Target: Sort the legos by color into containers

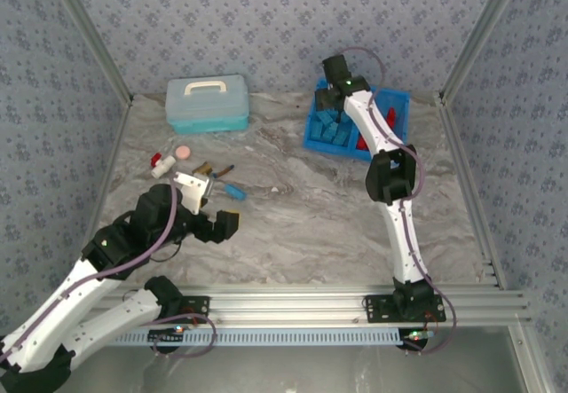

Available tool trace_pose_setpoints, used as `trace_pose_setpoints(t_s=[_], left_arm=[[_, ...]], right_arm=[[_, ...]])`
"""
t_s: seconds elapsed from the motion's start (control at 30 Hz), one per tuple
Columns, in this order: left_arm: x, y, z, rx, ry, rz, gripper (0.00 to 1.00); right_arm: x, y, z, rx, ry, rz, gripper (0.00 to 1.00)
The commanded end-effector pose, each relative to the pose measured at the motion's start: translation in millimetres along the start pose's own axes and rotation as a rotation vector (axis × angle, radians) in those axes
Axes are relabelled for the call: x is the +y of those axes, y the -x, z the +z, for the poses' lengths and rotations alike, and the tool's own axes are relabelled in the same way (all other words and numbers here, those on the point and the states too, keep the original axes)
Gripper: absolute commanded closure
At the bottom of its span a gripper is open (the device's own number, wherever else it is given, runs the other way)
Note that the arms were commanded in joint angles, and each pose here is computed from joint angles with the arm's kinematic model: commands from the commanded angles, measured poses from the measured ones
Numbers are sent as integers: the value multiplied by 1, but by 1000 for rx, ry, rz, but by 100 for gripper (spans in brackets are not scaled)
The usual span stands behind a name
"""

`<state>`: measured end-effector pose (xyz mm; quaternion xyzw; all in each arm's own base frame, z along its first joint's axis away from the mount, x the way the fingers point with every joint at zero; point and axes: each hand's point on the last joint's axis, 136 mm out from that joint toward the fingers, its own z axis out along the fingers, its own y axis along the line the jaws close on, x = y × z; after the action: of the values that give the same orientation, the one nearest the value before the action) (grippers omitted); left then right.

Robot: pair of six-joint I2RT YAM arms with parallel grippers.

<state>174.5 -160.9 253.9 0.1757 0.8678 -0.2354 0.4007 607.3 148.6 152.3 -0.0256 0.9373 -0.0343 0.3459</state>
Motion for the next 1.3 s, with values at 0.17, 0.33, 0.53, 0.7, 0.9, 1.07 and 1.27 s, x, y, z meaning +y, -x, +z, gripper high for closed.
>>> trace_pose_setpoints(t_s=[0.17,0.33,0.53,0.7,0.9,1.07,1.27], left_arm=[[20,12,9,-12,142,-105,1],[35,17,2,-56,230,-142,1],[45,15,-23,-124,252,-154,1],[53,3,-44,-122,268,-177,1],[33,-5,-43,-83,142,-129,1],[36,-6,-41,-81,161,-135,1],[38,-8,-38,-80,167,-140,1]], right_arm=[[47,24,-117,-129,134,-55,19],[124,-15,-157,-162,290,-270,19],[223,-95,-175,-47,554,-455,19],[274,-155,-163,99,687,-479,18],[308,-207,-141,248,774,-506,17],[317,-234,-121,335,797,-484,21],[324,-265,-102,410,788,-506,24]])
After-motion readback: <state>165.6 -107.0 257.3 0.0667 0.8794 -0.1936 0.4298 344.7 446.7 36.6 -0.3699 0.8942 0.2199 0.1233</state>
